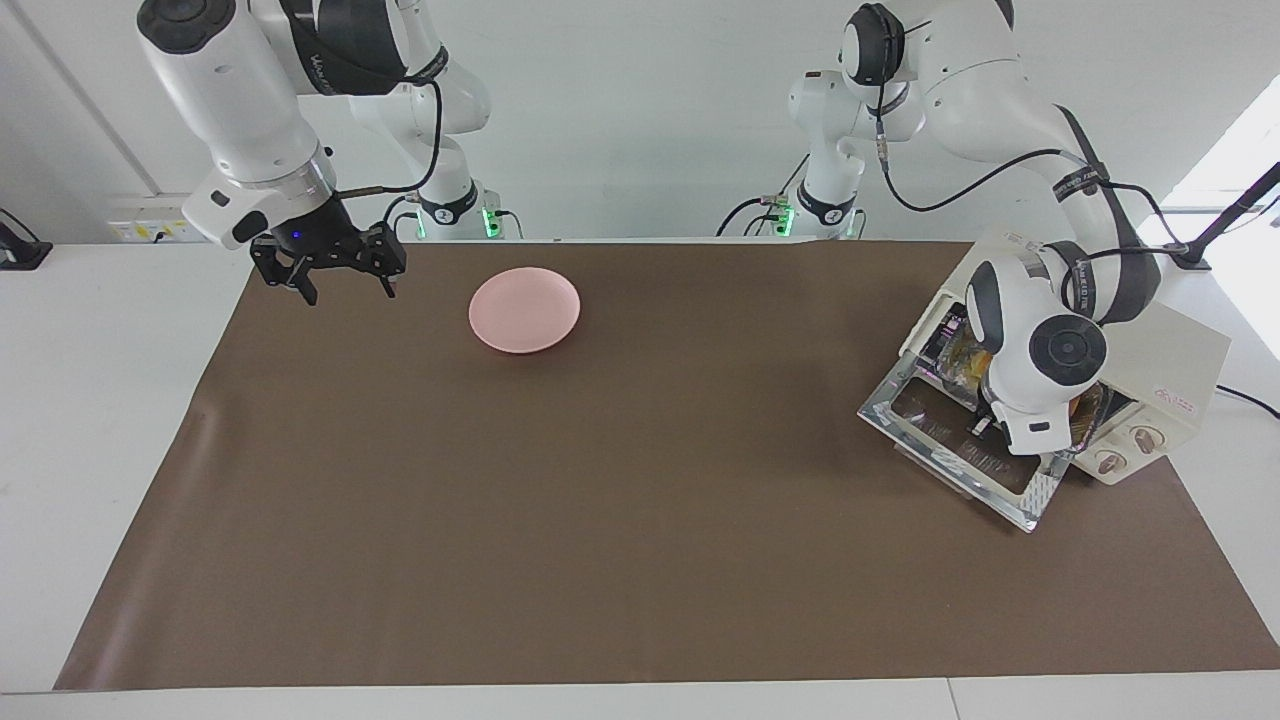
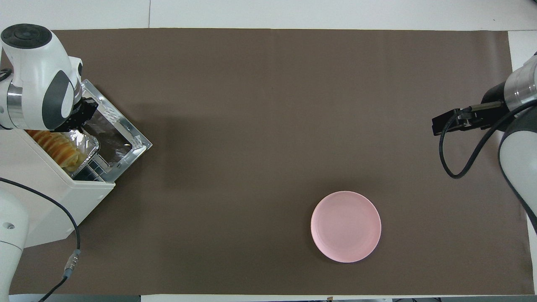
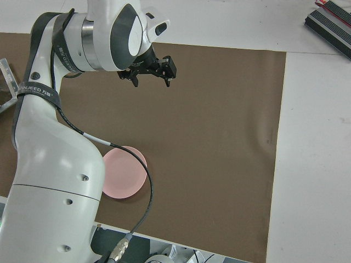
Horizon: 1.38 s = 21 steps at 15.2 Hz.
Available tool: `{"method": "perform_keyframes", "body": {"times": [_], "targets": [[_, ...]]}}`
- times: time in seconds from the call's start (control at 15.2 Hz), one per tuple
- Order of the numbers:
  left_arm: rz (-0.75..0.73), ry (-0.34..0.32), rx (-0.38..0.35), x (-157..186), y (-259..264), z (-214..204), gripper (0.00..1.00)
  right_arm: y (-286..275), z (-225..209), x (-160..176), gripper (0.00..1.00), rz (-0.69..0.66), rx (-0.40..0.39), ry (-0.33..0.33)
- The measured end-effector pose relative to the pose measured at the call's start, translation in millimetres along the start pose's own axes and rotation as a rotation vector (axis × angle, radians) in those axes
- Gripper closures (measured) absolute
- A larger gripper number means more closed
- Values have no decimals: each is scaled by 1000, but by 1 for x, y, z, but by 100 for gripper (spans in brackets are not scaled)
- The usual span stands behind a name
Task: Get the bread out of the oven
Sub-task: 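Pull the foil tray out of the oven with the left gripper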
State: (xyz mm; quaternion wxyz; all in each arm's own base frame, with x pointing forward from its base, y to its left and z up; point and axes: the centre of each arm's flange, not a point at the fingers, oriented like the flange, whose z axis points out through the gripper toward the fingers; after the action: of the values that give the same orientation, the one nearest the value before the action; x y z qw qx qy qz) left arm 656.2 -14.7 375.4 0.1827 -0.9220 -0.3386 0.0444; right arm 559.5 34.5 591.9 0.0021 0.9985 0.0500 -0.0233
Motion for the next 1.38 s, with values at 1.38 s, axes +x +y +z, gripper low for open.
{"method": "perform_keyframes", "body": {"times": [1.38], "targets": [[748, 88, -284, -370, 239, -96, 98, 0, 0, 0, 0, 0, 0, 0]]}}
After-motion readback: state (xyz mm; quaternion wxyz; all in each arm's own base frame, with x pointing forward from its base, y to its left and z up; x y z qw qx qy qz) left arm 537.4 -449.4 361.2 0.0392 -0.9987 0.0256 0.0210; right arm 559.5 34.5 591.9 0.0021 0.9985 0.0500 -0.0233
